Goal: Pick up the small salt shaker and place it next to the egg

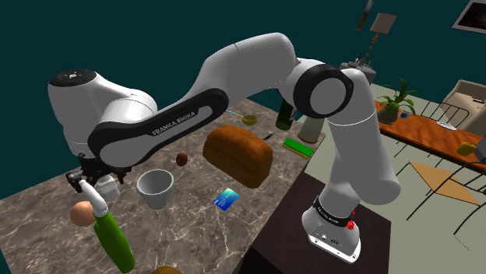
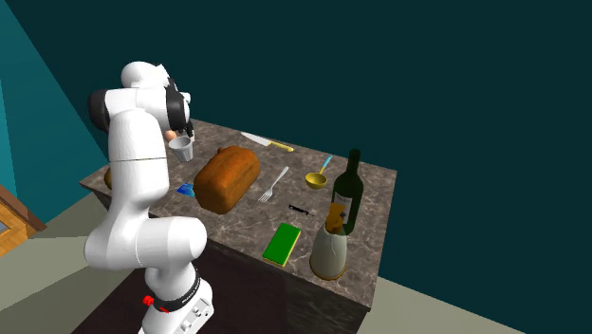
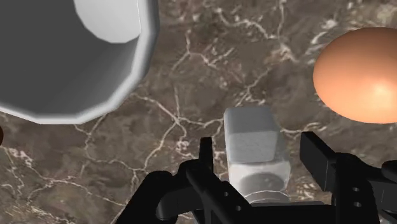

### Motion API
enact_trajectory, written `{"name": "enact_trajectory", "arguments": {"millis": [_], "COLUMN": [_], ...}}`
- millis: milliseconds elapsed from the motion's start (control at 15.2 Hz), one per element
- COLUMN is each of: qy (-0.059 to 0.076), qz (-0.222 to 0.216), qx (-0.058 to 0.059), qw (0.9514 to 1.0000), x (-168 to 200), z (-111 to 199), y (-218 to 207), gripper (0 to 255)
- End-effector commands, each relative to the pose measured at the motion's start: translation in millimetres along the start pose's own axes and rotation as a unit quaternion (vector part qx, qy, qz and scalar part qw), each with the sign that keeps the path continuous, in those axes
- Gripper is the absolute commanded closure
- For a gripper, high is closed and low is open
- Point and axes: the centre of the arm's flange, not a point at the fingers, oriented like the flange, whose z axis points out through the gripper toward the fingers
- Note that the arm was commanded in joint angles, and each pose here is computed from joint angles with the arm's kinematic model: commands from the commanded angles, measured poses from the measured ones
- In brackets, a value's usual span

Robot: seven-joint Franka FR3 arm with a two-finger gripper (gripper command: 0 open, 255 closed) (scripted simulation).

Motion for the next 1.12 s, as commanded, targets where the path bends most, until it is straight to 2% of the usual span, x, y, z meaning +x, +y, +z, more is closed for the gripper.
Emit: {"name": "enact_trajectory", "arguments": {"millis": [0, 264, 528, 1056], "qy": [0.000, 0.000, 0.000, 0.000], "qz": [0.000, 0.000, 0.000, 0.000], "qx": [0.000, 0.000, 0.000, 0.000], "qw": [1.0000, 1.0000, 1.0000, 1.0000], "x": [0.0, 0.0, 0.0, 0.0], "z": [0.0, 0.0, -50.0, -50.0], "y": [0.0, 0.0, 0.0, 0.0], "gripper": [0, 0, 0, 0]}}
